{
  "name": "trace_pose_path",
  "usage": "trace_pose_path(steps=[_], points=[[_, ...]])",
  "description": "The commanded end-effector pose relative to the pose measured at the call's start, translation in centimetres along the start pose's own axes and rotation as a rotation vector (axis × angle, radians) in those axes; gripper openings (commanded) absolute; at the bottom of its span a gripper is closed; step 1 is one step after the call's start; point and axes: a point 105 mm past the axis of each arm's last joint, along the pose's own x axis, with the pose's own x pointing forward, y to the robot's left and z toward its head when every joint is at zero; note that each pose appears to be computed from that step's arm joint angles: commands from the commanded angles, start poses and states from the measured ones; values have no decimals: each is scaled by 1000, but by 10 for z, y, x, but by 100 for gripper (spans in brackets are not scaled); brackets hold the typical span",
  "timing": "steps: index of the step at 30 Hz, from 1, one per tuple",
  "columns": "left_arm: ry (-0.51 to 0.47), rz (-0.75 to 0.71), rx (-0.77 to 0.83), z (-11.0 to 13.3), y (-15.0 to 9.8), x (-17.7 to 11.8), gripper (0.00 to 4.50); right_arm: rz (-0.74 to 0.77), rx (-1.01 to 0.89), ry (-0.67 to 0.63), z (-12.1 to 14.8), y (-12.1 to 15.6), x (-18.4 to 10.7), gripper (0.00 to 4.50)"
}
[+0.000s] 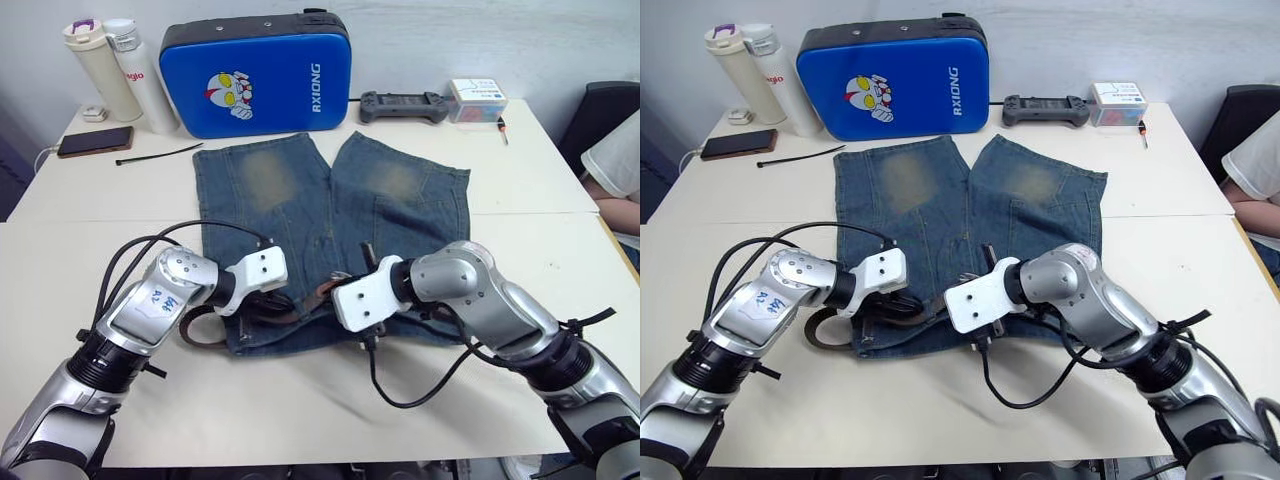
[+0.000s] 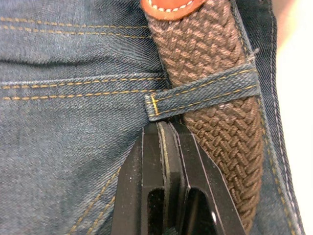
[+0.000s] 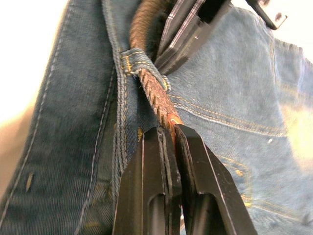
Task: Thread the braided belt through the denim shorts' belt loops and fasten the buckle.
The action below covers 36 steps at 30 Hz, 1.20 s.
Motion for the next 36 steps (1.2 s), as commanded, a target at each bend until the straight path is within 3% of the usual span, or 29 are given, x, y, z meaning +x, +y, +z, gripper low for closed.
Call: trace_pose_path(steps=[1,9,19,21,25,28,36], points=[[8,11,18,1,4,0,0,-25,-162,-49,22,-11,-16,2],[11,4,23,0,5,2,0,-26,-344,-30,18,-21,-30,2],[15,5,22,-3,5,5,0,81,-199,-44,17,-14,-51,2],[16,6,22,-3,6,5,0,44,-236,-30,18,-20,-54,2],[16,2,23,-3,5,5,0,-186,-456,-26,31,-57,-61,2],[15,0,24,-3,5,6,0,-246,-533,-39,35,-66,-62,2],[13,-12,36,-1,8,8,0,-155,-660,-22,22,-60,-56,2]])
